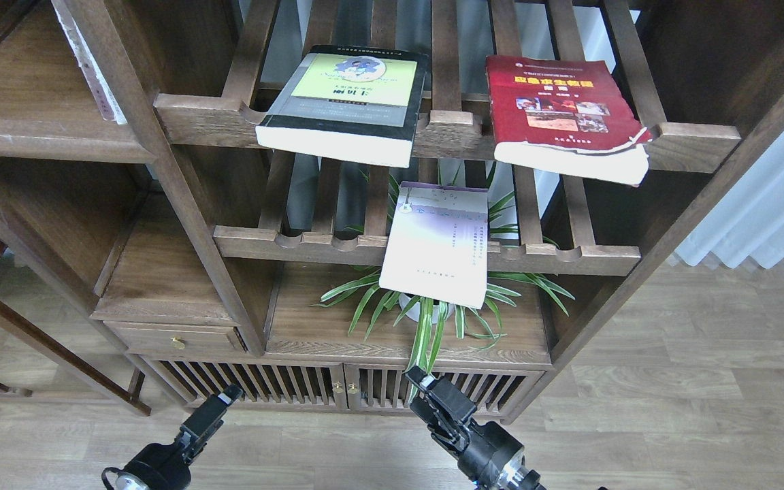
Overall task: Organize books on shelf
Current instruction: 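Raise both grippers toward the white booklet on the middle shelf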
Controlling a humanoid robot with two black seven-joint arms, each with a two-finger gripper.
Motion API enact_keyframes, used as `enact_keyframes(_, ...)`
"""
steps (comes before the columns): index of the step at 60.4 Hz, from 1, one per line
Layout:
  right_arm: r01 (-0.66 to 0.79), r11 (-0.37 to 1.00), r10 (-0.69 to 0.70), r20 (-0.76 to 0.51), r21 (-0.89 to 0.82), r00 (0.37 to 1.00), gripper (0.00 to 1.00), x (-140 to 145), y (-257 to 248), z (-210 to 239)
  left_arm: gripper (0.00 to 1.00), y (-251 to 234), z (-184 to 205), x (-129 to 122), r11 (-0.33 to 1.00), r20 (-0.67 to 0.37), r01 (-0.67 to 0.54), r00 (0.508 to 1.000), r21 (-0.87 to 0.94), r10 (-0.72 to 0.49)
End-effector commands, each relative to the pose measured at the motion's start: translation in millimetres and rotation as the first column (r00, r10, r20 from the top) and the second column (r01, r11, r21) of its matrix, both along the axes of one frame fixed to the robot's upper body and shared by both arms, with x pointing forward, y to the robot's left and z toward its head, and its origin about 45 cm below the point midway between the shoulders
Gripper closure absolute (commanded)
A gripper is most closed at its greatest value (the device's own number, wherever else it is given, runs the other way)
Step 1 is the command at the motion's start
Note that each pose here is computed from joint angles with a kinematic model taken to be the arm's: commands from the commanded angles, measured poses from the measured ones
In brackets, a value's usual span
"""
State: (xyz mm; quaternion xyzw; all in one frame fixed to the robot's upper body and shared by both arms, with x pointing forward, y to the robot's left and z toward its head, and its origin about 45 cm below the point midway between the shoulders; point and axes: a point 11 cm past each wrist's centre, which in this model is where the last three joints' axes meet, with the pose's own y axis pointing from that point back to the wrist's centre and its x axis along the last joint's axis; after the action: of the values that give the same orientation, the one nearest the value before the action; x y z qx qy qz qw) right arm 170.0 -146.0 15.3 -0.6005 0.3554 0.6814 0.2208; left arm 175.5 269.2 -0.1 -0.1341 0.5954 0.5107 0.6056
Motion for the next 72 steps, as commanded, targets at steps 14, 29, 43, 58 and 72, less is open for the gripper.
enact_keyframes(14,-0.019,1.000,0.019,-0.001,0.013,1.000,0.00,-6,6,2,0.00,-4,24,-2,0.998,0.043,0.032,0.999,-0.045,-0.030)
enact_keyframes(29,-0.020,1.000,0.019,-0.033,-0.023,0.999,0.00,-9,-2,-11,0.00,-4,24,-1,0.998,0.045,0.029,0.999,-0.047,-0.027)
enact_keyframes(43,-0.041,0.997,0.037,-0.067,-0.061,0.997,0.00,-13,-4,-24,0.00,4,29,7,0.999,0.066,0.001,0.998,-0.042,0.002)
enact_keyframes(58,-0.065,0.996,0.060,-0.085,-0.056,0.995,0.00,-22,0,-27,0.00,7,29,9,0.999,0.070,-0.009,0.997,-0.038,0.011)
enact_keyframes(72,-0.051,0.998,0.050,-0.032,-0.040,0.998,0.00,-4,4,-14,0.00,14,30,11,0.999,0.075,-0.020,0.997,-0.025,0.022)
